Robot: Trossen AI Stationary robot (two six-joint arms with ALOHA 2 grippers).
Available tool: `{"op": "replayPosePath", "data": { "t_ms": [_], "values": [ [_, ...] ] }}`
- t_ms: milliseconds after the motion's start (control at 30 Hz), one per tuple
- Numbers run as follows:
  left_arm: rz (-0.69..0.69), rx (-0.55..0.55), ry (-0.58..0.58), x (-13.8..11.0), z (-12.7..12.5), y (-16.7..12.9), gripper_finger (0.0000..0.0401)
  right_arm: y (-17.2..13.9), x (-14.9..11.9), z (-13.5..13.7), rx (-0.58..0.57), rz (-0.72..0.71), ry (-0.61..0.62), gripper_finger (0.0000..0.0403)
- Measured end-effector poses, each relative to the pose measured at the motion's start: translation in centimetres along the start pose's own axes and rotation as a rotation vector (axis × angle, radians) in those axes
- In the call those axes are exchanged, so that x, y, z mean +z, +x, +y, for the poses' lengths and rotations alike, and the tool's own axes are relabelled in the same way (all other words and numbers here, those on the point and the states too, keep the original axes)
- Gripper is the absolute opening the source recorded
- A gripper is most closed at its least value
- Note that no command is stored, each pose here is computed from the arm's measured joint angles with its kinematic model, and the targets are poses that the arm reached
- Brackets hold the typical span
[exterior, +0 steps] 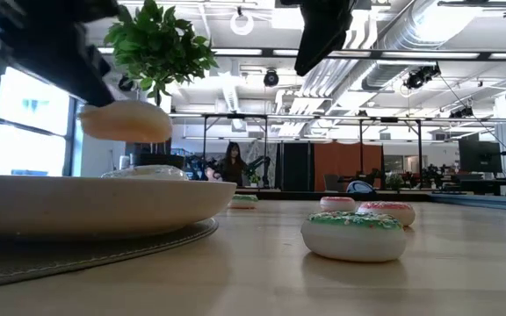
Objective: Pick & Place donuts
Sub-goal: Put the big purple donut on the brown plate, then put the big green donut on the brown plate
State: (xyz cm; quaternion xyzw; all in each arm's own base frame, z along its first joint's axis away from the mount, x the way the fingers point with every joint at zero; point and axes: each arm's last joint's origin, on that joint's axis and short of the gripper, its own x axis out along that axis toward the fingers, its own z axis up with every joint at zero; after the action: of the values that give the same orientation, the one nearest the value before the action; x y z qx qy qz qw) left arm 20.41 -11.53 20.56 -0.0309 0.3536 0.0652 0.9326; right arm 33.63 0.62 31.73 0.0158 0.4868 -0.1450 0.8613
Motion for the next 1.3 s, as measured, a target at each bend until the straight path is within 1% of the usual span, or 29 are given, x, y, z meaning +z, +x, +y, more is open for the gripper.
{"op": "replayPosePath", "data": {
  "t_ms": [67, 167, 300, 400, 633, 800, 900, 1000, 1100, 1200, 1233, 1300],
  "values": [
    [0.011, -0.021, 0.03, -0.7, -1.1, 0.1, 0.0001, 0.0, 0.0, 0.0, -0.004, -0.001, 0.0, 0.0126],
    [0.054, -0.019, 0.029, -1.9, -2.3, 1.0, 0.0001, 0.0, 0.0, 0.0, -0.005, -0.002, 0.0, 0.0126],
    [0.101, -0.007, 0.04, -3.2, -3.2, 2.0, 0.0005, 0.0, 0.1, 0.0, -0.003, -0.011, 0.003, 0.0126],
    [0.124, 0.013, 0.064, -3.9, -3.5, 2.6, 0.0018, 0.0, 0.2, 0.0, -0.002, -0.019, 0.005, 0.0126],
    [0.14, -0.002, 0.056, -3.7, -3.7, 2.7, 0.0053, 0.0, 0.3, 0.0, 0.0, -0.028, 0.007, 0.0126],
    [0.173, -0.068, 0.043, -2.6, -4.4, 2.2, 0.008, 0.0, 0.3, 0.0, 0.001, -0.032, 0.008, 0.0126],
    [0.183, -0.071, 0.073, -1.8, -4.7, 1.8, 0.0098, 0.0, 0.3, 0.1, 0.013, -0.03, 0.007, 0.0126],
    [0.181, -0.04, 0.105, -0.9, -4.8, 1.4, 0.0115, 0.0, 0.2, 0.2, 0.056, -0.02, 0.007, 0.0126],
    [0.168, 0.024, 0.118, 0.0, -4.8, 0.8, 0.0127, -0.3, -0.4, 1.4, 0.155, 0.043, 0.039, 0.0126],
    [0.144, 0.087, 0.124, 0.6, -4.7, 0.4, 0.013, -1.1, -1.6, 3.7, 0.29, 0.145, 0.062, 0.0127],
    [0.127, 0.112, 0.125, 0.8, -4.6, 0.4, 0.0131, -1.4, -2.2, 4.6, 0.313, 0.179, 0.049, 0.0127],
    [0.096, 0.156, 0.114, 1.1, -4.3, 0.6, 0.0131, -2.1, -3.4, 6.4, 0.321, 0.226, 0.019, 0.0127]
  ]
}}
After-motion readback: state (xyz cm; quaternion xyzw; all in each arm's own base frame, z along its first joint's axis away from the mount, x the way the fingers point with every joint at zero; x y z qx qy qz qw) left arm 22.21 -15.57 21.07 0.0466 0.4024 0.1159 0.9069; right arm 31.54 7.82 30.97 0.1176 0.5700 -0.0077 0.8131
